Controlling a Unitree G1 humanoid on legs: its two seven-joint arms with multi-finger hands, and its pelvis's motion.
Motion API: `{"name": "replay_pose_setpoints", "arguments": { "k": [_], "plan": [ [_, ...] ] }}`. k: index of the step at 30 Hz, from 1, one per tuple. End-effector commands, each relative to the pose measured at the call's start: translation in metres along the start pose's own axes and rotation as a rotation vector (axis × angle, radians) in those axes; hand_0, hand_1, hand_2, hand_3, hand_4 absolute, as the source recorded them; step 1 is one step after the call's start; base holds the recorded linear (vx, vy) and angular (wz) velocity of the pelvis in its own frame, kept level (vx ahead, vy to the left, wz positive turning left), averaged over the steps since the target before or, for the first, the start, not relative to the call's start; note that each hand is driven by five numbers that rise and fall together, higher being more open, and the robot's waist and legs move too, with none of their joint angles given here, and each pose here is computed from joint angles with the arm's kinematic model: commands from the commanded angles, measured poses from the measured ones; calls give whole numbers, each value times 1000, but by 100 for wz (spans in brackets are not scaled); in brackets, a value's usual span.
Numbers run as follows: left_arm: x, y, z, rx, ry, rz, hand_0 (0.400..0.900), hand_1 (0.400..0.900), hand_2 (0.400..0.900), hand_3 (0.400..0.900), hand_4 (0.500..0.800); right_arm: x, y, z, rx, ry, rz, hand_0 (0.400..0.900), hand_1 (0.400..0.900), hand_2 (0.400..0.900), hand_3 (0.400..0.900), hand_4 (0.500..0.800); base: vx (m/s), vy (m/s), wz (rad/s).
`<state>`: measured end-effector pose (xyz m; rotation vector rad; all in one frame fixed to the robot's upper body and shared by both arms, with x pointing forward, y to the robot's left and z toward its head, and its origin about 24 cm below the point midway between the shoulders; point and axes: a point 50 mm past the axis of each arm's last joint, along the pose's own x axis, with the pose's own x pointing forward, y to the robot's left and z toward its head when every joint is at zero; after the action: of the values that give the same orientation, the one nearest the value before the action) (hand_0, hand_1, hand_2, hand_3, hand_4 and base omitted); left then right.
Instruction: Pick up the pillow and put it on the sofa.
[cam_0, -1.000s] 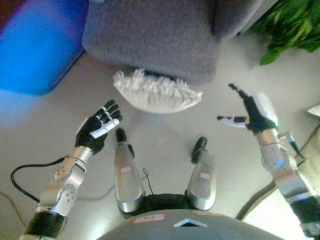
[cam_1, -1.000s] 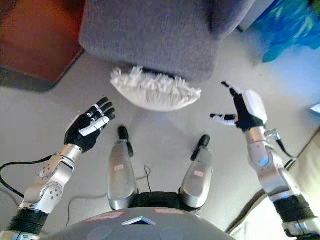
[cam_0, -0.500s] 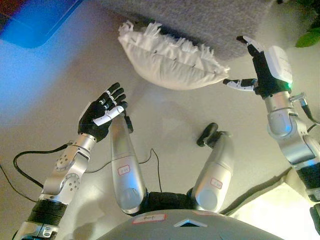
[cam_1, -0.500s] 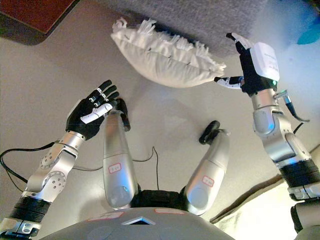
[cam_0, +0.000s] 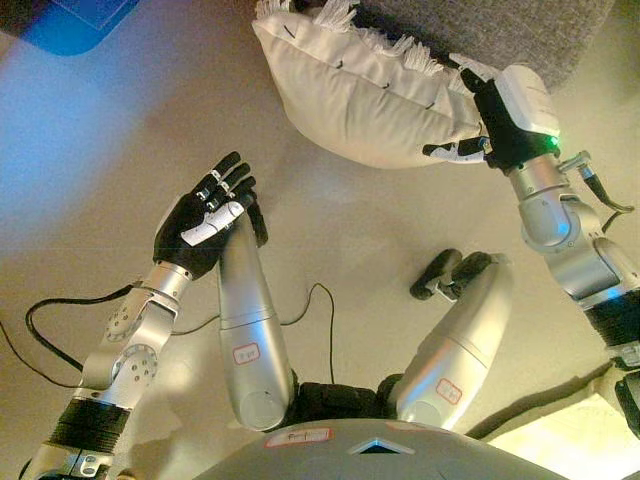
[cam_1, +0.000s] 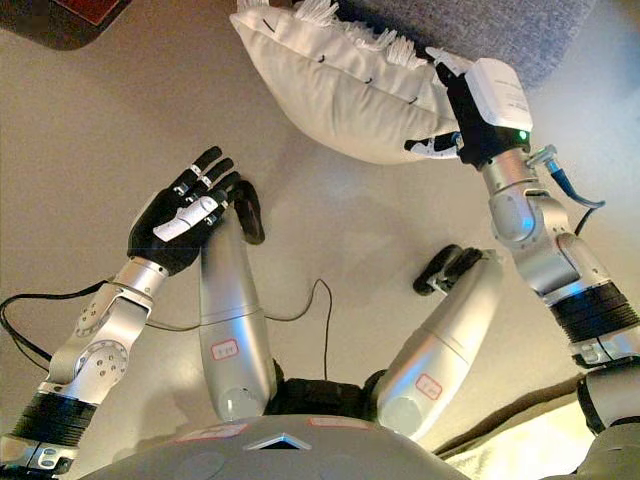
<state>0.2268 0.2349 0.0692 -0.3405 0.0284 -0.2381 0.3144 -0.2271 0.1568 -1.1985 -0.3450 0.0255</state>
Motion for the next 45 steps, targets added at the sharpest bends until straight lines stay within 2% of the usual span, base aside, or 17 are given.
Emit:
{"name": "replay_pose_setpoints", "arguments": {
  "k": [1, 7, 12, 27, 31, 41, 42, 43, 44, 45],
  "plan": [
    [8, -17, 25, -36, -163, -108, 900, 900, 900, 900, 800, 28, -45, 16, 18, -88, -192, 900, 900, 900, 900, 800, 27, 47, 4],
    [10, -21, 23, -63, -166, -114, 900, 900, 900, 900, 800, 36, -36, 21, 36, -89, -144, 900, 900, 900, 900, 800, 45, 31, 5],
    [12, -24, 21, -56, -158, -118, 900, 900, 900, 900, 800, 40, -38, 18, 12, -70, -227, 900, 900, 900, 900, 800, 31, 2, 6],
    [9, -22, 4, -77, -82, -59, 900, 900, 900, 900, 800, 51, -19, 10, -15, 56, -258, 900, 900, 900, 900, 800, 44, -2, 3],
    [9, -23, 0, -76, -66, -57, 900, 900, 900, 900, 800, 52, -16, 7, -25, 83, -231, 900, 900, 900, 900, 800, 31, -1, 2],
    [15, -30, -10, -79, -21, -73, 900, 900, 900, 900, 800, 76, 0, 4, -33, 277, -47, 900, 900, 900, 900, 800, 16, -1, 0],
    [15, -31, -11, -79, -16, -73, 900, 900, 900, 900, 800, 77, 1, 4, -35, 297, -29, 614, 614, 614, 614, 628, 0, 0, 0],
    [15, -31, -11, -79, -16, -73, 900, 900, 900, 900, 800, 78, 1, 4, -35, 297, -29, 614, 614, 614, 614, 628, 44, 1, 0],
    [16, -33, -13, -80, -6, -74, 900, 900, 900, 900, 800, 79, 5, 4, -26, 331, -9, 400, 400, 400, 400, 500, 41, 0, 0],
    [16, -34, -13, -80, -3, -77, 900, 900, 900, 900, 800, 80, 5, 4, -18, 338, -5, 400, 400, 400, 400, 500, 52, 0, 0]
  ]
}}
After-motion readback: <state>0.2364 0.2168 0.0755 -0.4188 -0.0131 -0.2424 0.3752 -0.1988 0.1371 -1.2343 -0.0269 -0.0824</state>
